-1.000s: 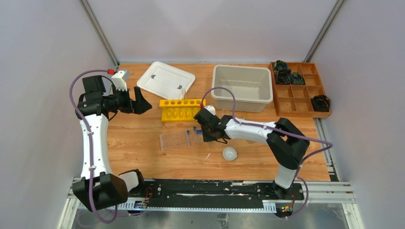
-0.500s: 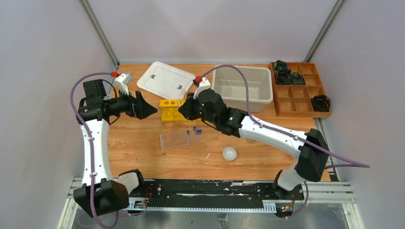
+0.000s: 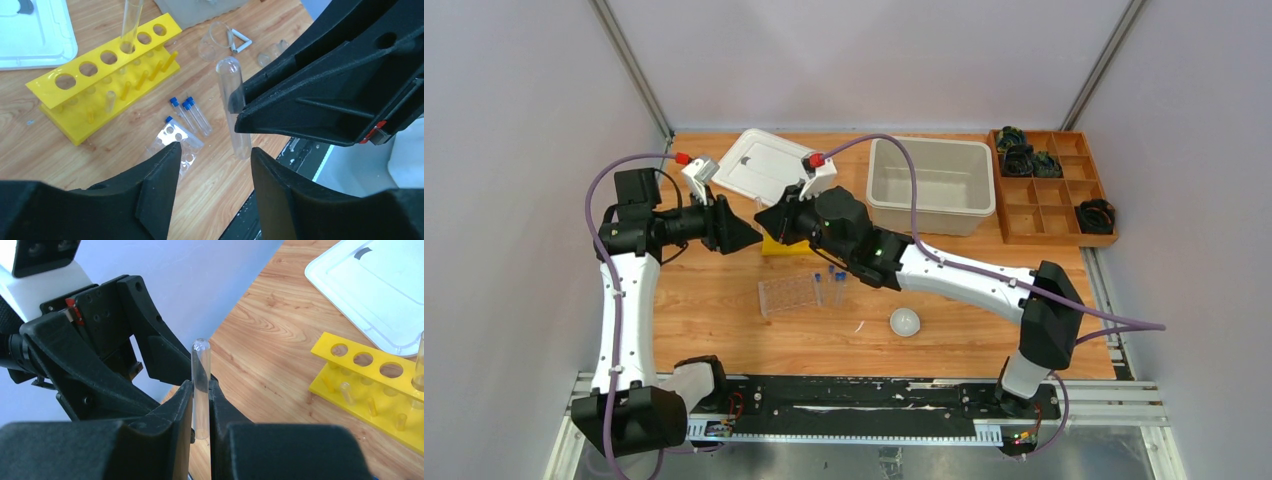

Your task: Organize the chemistry lab equipment

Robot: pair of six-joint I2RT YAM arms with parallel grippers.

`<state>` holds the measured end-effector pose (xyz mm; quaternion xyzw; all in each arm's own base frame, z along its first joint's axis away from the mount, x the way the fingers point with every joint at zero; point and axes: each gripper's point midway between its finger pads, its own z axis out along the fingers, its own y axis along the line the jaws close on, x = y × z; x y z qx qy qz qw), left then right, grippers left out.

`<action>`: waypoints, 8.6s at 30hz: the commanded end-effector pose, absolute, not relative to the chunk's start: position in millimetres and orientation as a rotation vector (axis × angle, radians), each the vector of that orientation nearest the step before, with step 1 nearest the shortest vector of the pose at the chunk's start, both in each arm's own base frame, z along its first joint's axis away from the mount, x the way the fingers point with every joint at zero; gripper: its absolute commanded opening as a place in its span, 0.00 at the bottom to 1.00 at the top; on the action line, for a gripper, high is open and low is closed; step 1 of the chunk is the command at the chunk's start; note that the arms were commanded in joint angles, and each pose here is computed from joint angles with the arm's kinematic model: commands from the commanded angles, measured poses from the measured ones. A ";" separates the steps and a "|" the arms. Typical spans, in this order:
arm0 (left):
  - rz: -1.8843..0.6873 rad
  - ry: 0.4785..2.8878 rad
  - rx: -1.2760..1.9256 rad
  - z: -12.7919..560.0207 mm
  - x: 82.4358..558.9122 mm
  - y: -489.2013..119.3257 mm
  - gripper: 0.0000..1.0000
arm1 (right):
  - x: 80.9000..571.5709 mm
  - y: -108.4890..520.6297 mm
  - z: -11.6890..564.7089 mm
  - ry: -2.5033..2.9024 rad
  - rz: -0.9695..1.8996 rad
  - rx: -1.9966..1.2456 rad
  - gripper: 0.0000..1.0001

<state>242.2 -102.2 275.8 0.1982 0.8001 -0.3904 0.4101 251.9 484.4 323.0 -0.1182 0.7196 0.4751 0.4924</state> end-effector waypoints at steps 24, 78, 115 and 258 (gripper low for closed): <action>-1.005 2.002 0.515 280.8 248.1 -103.9 0.09 | 253.2 502.5 351.5 1.681 1.232 -0.223 0.34; -0.641 2.095 0.502 266.7 264.7 -72.1 1.00 | 316.4 402.6 294.1 1.870 0.613 -0.590 0.00; -0.659 2.140 0.434 271.3 283.5 -67.9 1.00 | 358.9 389.8 202.7 1.714 0.493 -0.642 0.00; -0.571 2.130 0.468 276.4 295.2 -57.4 1.00 | 367.1 408.4 126.1 1.759 0.468 -0.751 0.00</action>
